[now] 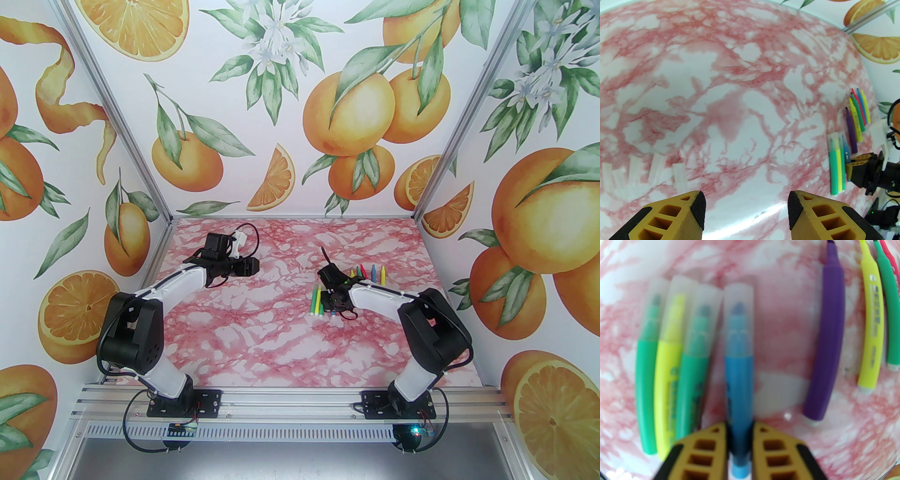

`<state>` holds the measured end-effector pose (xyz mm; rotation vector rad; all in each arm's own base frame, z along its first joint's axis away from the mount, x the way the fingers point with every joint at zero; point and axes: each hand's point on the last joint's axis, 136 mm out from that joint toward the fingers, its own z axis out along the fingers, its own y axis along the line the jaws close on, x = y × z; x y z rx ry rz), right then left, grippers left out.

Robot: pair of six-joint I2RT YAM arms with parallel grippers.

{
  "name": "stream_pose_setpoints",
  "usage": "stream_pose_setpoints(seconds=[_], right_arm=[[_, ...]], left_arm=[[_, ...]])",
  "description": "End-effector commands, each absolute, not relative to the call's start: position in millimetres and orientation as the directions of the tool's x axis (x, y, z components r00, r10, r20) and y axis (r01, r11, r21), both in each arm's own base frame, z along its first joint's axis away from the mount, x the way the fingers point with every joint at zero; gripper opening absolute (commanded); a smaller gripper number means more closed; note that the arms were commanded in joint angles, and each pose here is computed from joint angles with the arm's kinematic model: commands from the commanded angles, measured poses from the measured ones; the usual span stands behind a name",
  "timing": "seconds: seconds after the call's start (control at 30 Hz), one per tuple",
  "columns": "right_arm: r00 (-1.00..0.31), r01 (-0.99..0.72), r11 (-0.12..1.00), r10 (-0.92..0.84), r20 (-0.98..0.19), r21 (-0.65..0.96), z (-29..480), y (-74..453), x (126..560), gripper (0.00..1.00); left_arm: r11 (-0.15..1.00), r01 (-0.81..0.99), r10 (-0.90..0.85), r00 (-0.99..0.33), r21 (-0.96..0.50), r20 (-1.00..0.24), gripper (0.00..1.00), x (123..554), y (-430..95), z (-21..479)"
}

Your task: Open the pen caps

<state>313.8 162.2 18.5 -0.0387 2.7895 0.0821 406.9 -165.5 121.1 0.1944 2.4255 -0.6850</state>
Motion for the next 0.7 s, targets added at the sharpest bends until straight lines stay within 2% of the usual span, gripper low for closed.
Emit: stream_pose_setpoints(seconds=[0.0, 0.27, 0.67], right_arm=[[-0.888, -0.078, 0.988, -0.008, -0.460, 0.134, 53.2, 177.4, 326.2, 0.11], [-0.851, -0.171, 0.967, -0.050, -0.523, 0.186, 80.0, 192.2, 331.9, 0.10], [-0.790, -0.352, 0.862, -0.065, -0.609, 0.364, 119.6, 239.7, 330.6, 0.10]], left_arm=[[0.826, 0.309, -0.036, -0.806, -0.472, -0.591, 0.62, 406.4, -175.6, 122.0], [0.760, 0.345, -0.043, -0.819, -0.550, -0.572, 0.62, 402.4, -200.4, 123.7], [0.507, 0.463, -0.038, -0.831, -0.727, -0.555, 0.64, 384.5, -271.6, 154.0]])
